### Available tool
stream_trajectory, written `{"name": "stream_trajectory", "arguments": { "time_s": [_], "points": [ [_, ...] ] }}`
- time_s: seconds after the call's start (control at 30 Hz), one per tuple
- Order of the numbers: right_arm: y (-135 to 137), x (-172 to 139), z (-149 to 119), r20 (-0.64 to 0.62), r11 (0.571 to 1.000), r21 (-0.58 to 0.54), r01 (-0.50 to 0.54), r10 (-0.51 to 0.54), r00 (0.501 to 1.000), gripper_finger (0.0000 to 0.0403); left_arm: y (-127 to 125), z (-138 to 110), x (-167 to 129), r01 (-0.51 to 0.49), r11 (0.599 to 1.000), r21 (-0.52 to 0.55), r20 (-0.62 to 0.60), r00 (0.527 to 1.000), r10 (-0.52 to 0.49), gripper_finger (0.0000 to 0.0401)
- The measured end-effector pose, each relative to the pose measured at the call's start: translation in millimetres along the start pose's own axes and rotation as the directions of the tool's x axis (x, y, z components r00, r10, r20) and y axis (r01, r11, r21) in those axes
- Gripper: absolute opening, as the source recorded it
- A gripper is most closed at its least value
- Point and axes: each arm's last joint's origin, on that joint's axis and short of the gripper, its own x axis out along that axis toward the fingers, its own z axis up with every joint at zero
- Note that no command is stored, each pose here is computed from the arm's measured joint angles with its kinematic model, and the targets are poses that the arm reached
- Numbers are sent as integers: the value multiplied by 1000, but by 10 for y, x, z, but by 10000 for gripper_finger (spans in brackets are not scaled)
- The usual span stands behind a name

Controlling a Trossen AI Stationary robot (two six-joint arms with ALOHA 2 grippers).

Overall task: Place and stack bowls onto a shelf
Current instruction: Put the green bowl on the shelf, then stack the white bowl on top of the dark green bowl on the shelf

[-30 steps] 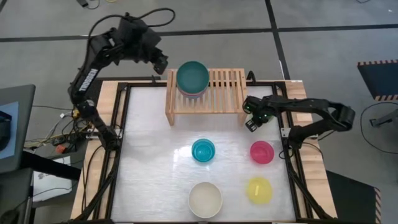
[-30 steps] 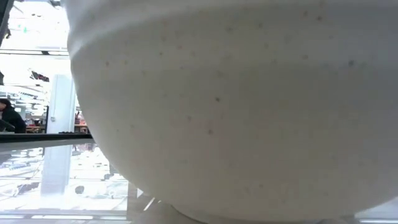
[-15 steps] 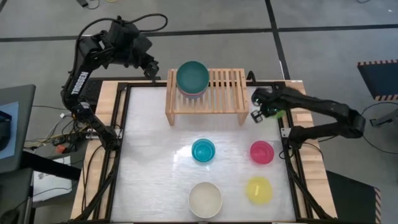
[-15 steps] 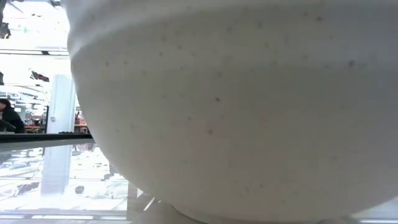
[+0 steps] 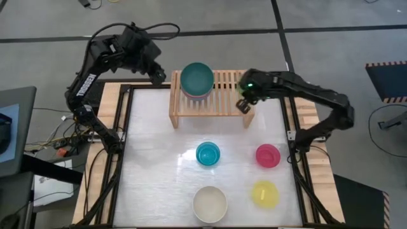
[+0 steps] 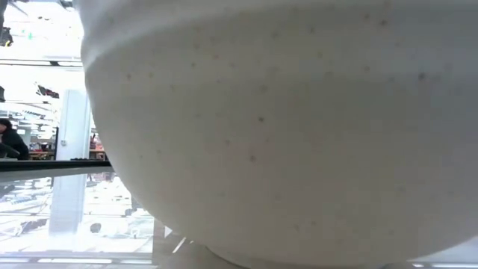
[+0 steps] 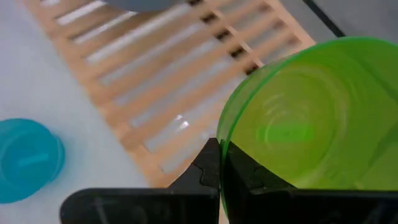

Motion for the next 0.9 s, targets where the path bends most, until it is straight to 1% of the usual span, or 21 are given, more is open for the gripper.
{"name": "stream_trajectory", "arguments": {
  "time_s": [0.1, 0.3, 0.43, 0.53, 0.63, 0.77, 0.83, 0.9],
  "points": [
    [127, 152, 111, -35, 998, -62, -3, 1, 999, 23, -32, -13, 36, 7, 1000, 2, -17, 1000, -7, 105],
    [167, 491, 110, -182, 993, -111, 28, -48, 982, 48, -105, -19, 32, 24, 1000, 12, -18, 1000, -24, 105],
    [177, 541, 126, -182, 992, -120, 27, -49, 982, 74, -145, -24, 26, 14, 1000, 12, -17, 1000, -13, 105],
    [183, 528, 145, -158, 993, -116, 20, -39, 987, 105, -164, -32, 22, 6, 1000, 17, -21, 1000, -6, 105],
    [156, 438, 136, -136, 995, -100, 19, -32, 990, 144, -189, -38, 18, 8, 1000, 23, -24, 1000, -7, 105],
    [121, 150, 93, -63, 999, -34, 4, -7, 998, 189, -217, -59, 5, -4, 1000, 29, -35, 999, 5, 105],
    [133, -33, 48, -18, 1000, 1, -20, 20, 1000, 202, -224, -78, -23, -19, 999, 32, -39, 999, 20, 105],
    [148, -224, -16, 22, 998, 34, -51, 50, 999, 206, -249, -94, -69, -21, 999, 33, -29, 999, 22, 105]
  ]
}}
